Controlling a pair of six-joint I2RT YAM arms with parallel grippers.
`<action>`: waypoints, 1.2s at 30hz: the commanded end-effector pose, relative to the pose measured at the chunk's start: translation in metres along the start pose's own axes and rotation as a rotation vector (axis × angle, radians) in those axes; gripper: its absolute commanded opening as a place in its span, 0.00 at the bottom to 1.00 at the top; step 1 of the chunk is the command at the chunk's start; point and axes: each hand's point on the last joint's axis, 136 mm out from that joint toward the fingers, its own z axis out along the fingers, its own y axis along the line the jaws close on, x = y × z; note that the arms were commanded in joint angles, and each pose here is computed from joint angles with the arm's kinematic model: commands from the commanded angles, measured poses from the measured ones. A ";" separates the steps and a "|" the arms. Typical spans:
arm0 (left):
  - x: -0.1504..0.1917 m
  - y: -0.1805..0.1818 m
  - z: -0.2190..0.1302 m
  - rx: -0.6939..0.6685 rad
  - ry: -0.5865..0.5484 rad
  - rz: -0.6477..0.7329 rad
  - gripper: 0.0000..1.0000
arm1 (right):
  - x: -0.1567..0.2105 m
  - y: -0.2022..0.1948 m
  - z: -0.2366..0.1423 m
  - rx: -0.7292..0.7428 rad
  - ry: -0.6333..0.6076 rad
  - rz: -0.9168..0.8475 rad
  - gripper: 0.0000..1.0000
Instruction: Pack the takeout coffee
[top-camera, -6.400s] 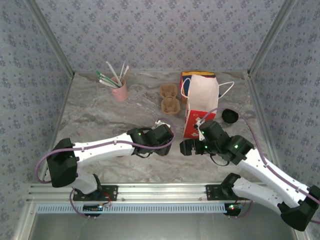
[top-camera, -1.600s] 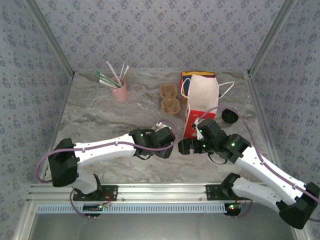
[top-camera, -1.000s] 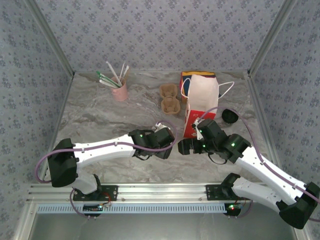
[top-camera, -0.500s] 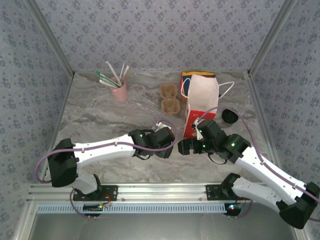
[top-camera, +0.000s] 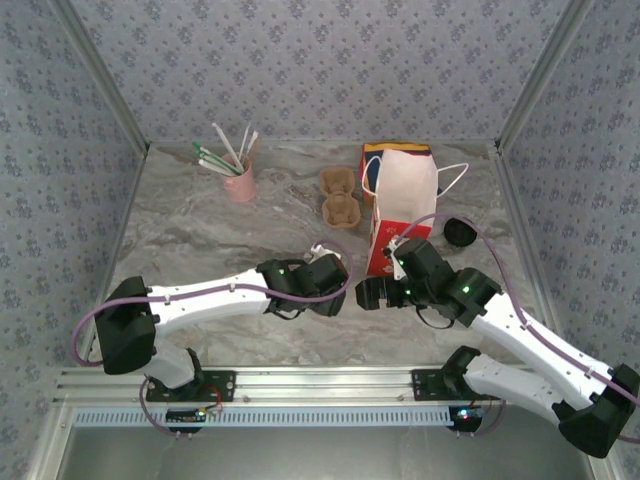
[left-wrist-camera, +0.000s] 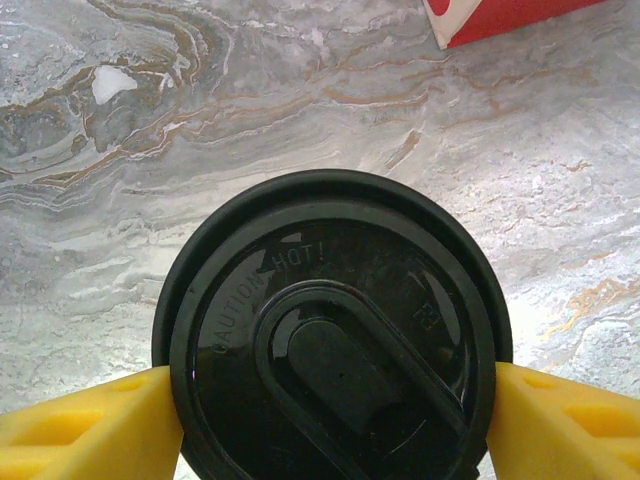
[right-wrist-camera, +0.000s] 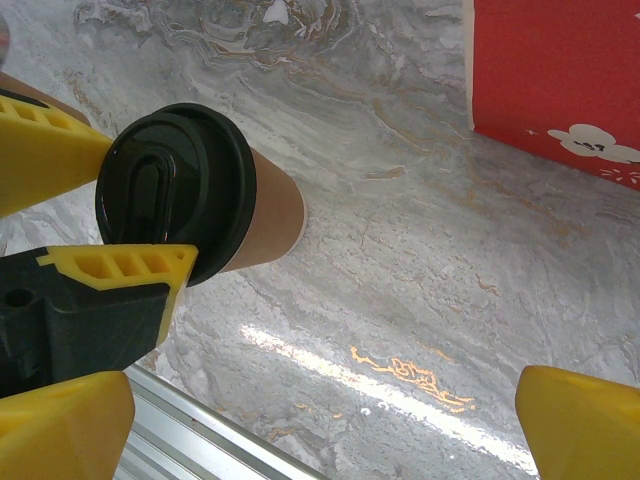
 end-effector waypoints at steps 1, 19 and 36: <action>0.004 0.001 0.002 0.008 0.017 -0.011 0.75 | 0.002 0.001 0.001 -0.002 0.006 0.007 1.00; -0.006 0.000 -0.010 0.009 -0.002 -0.010 0.80 | 0.003 0.001 0.001 -0.002 0.006 0.005 1.00; -0.020 -0.003 -0.025 0.022 -0.042 -0.017 0.82 | 0.002 0.002 0.003 -0.006 0.005 0.006 1.00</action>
